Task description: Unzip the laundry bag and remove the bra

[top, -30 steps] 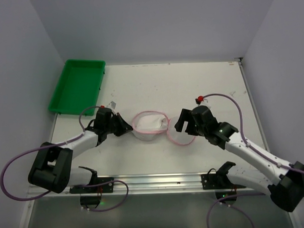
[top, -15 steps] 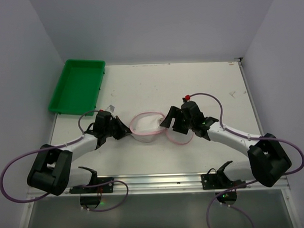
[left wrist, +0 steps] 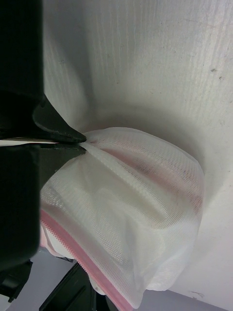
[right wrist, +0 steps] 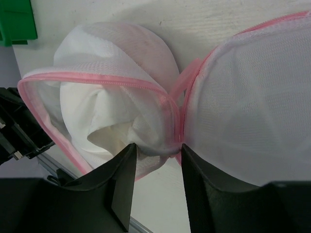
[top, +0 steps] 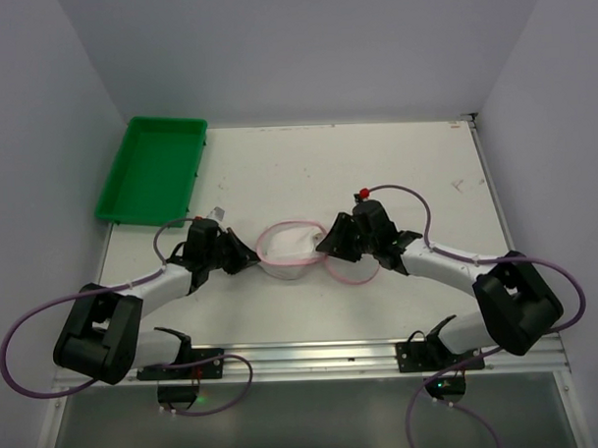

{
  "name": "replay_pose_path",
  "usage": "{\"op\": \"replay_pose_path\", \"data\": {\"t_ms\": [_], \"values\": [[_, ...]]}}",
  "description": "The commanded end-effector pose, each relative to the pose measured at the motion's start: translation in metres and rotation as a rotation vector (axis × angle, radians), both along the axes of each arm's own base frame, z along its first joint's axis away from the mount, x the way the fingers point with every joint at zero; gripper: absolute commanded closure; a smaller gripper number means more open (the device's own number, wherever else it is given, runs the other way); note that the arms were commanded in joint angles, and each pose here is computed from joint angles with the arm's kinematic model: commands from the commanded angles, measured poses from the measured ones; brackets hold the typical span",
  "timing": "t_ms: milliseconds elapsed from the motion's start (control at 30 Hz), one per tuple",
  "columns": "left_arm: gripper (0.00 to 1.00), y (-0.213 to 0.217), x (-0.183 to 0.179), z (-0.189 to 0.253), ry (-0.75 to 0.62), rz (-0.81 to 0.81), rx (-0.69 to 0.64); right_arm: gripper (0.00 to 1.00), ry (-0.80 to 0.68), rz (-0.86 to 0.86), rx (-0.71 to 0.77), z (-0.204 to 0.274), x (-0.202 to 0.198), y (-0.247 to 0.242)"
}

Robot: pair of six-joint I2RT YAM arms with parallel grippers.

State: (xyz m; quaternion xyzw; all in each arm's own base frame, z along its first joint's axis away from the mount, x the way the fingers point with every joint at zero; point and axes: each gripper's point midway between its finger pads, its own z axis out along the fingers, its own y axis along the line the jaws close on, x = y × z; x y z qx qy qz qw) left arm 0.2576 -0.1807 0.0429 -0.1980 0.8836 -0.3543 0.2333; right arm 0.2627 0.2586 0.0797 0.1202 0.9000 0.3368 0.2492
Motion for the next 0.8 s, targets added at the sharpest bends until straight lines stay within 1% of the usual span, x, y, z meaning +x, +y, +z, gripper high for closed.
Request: {"op": "replay_pose_path", "data": {"t_ms": [0,100,133,200,233,300,333,367,400,433,467,500,533,567,600,633,667,700,733,767], "values": [[1.00,0.000,0.006,0.007,-0.047,0.009,-0.012,0.56,-0.022,0.016,0.035,0.003,0.005,0.007],[1.00,-0.001,0.005,0.009,-0.057,0.007,-0.027,0.58,-0.019,0.026,0.047,0.002,0.006,0.009],[1.00,-0.002,0.005,0.010,-0.058,0.005,-0.033,0.64,-0.023,0.032,0.049,0.002,0.006,0.010],[1.00,-0.003,0.006,0.013,-0.066,0.001,-0.041,0.72,-0.030,0.040,0.048,0.003,0.008,0.012],[1.00,-0.003,0.006,0.016,-0.075,0.000,-0.043,0.83,-0.027,0.040,0.036,0.001,0.008,0.010],[1.00,-0.001,0.007,0.020,-0.080,0.010,-0.028,0.93,-0.040,0.045,0.028,0.003,0.008,0.009],[1.00,0.001,0.009,0.024,-0.098,0.009,-0.019,1.00,-0.051,0.053,0.020,0.004,0.008,0.008],[1.00,0.004,0.008,0.024,-0.088,0.017,0.004,1.00,-0.060,0.059,0.018,0.005,0.008,0.008],[0.99,0.005,0.013,0.032,-0.109,0.019,0.017,1.00,-0.078,0.067,0.021,0.010,0.008,0.008],[0.94,0.010,0.016,0.039,-0.135,0.029,0.044,1.00,-0.091,0.082,0.008,0.010,0.007,0.007],[0.75,0.014,0.014,0.039,-0.123,0.037,0.068,1.00,-0.107,0.091,0.004,0.015,0.008,0.007],[0.64,0.016,0.016,0.046,-0.125,0.044,0.088,1.00,-0.143,0.100,-0.015,0.021,0.014,0.006],[0.54,0.025,0.021,0.055,-0.159,0.068,0.131,1.00,-0.139,0.107,-0.031,0.021,0.012,0.005],[0.40,0.033,0.016,0.053,-0.122,0.082,0.180,1.00,-0.146,0.113,-0.038,0.023,0.013,0.005],[0.34,0.036,0.026,0.074,-0.176,0.088,0.209,1.00,-0.171,0.127,-0.046,0.030,0.015,0.005],[0.25,0.047,0.026,0.082,-0.185,0.116,0.261,1.00,-0.185,0.133,-0.050,0.033,0.015,0.005],[0.20,0.051,0.029,0.094,-0.207,0.129,0.284,1.00,-0.201,0.139,-0.052,0.039,0.016,0.006],[0.18,0.052,0.037,0.123,-0.275,0.132,0.290,1.00,-0.228,0.143,-0.058,0.045,0.017,0.006],[0.14,0.059,0.038,0.130,-0.280,0.151,0.332,1.00,-0.242,0.149,-0.058,0.049,0.017,0.007],[0.12,0.058,0.041,0.151,-0.322,0.143,0.350,1.00,-0.243,0.161,-0.073,0.050,0.015,0.006]]}}
